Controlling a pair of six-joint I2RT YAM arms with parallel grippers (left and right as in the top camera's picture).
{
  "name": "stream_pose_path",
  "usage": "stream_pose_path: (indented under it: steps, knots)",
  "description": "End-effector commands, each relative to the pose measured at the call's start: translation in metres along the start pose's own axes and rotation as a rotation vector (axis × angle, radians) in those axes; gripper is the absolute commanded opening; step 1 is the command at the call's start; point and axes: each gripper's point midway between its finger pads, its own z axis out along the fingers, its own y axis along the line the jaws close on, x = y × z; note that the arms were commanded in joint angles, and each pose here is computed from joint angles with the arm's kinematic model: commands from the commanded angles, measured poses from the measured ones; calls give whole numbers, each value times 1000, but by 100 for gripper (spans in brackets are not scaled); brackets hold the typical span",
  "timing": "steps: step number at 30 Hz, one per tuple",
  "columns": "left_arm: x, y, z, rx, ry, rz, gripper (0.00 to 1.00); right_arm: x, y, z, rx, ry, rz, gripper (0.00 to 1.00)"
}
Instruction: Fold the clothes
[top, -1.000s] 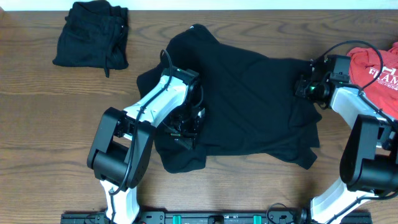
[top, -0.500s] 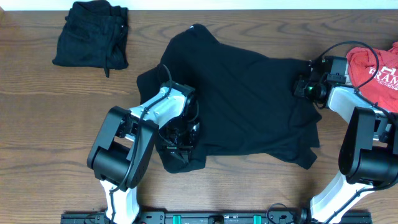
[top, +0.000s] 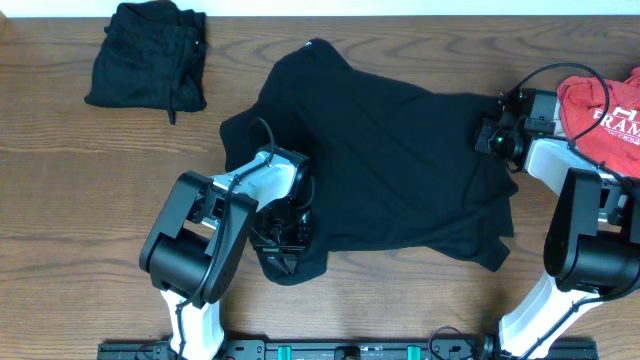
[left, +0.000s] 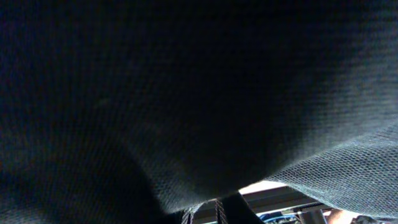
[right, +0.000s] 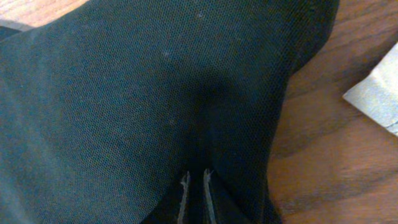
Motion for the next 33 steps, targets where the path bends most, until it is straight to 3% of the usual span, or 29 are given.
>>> stream_pose_path:
  steps: [1, 10, 23, 27, 33]
  knots:
    - [0, 18, 6, -54, -3, -81, 15, 6, -15, 10, 61, 17, -10, 9]
    - [5, 40, 5, -23, 28, -256, 15, -9, -17, 7, 86, -18, -19, 9]
    - [17, 43, 5, -27, 66, -297, 14, -55, 2, -6, 29, -95, -38, 10]
    - [20, 39, -12, -14, 18, -280, 9, -78, 11, -24, 27, -80, -47, 11]
    - [31, 27, -59, 35, -165, -227, 13, -111, 27, -77, 42, -14, -53, 18]
